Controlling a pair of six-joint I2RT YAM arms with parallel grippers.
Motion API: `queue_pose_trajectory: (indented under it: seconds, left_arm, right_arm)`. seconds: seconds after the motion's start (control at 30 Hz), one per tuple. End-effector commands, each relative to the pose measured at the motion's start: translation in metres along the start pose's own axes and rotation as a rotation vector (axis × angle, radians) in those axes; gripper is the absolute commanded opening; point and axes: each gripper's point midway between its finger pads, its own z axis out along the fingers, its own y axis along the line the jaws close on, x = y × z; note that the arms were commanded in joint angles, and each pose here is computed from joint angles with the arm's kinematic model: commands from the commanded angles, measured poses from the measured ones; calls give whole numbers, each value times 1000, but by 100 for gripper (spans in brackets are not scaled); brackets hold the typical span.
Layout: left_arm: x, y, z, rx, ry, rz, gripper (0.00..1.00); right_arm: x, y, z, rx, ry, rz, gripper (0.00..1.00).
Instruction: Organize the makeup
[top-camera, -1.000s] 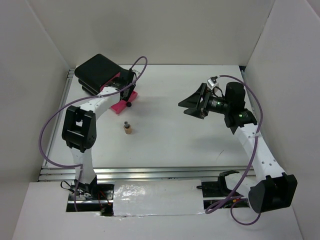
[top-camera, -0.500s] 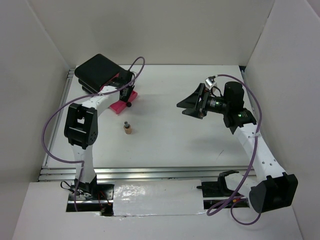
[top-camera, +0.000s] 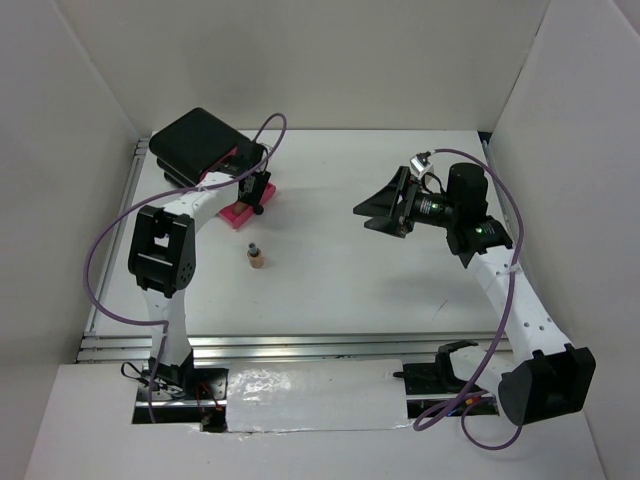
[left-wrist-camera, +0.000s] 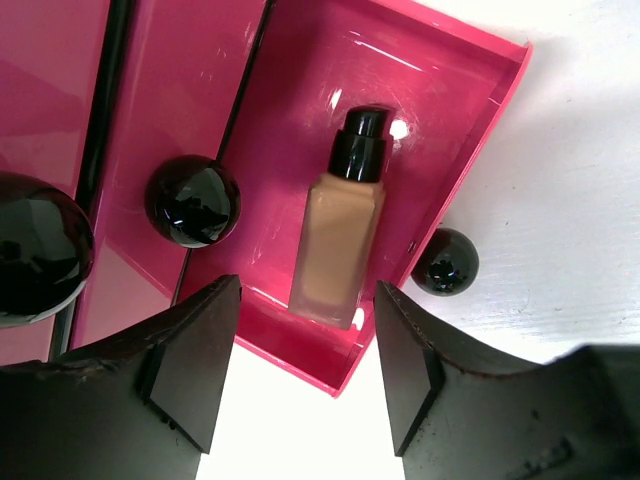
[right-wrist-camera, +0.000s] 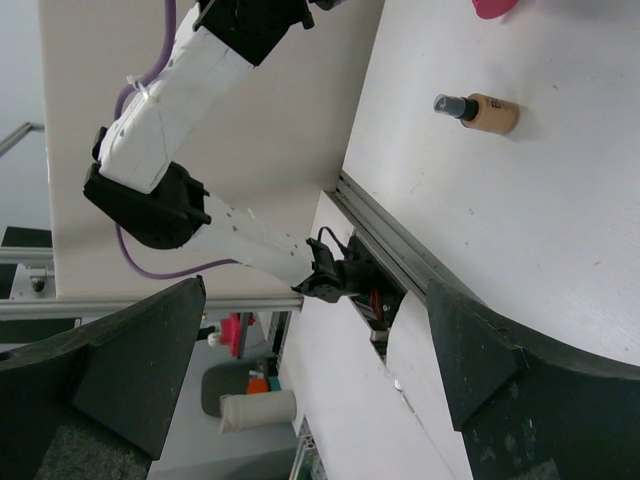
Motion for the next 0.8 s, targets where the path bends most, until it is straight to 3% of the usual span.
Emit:
queue_pose_trajectory:
  seconds: [0.0, 0.17, 0.23, 0.37, 0.43, 0.6, 0.77]
  left_arm:
    - [-9, 5, -1, -12, -29, -43, 68]
    - [-47, 9, -36, 38, -127, -114, 69]
    - [-78, 25, -76, 35, -211, -214, 74]
    - [-86, 43, -128, 29, -209, -331, 89]
    - [-77, 44, -144, 21, -166, -431, 98]
    - [-18, 33, -185, 56, -30, -606, 99]
    - [30, 46, -228, -10, -25, -844, 99]
  right_arm:
    - [-6, 20, -2, -38, -11, -63, 100]
    - [-7, 11, 3, -7, -8, -72, 100]
    - [-7, 2, 7, 29, -11, -73, 100]
    - [-11, -20, 12, 156, -38, -96, 100]
    - [-5, -30, 18, 231, -7, -140, 100]
    - [21, -58, 56, 447, 107, -327, 100]
    - [59, -53, 108, 404, 177, -541, 100]
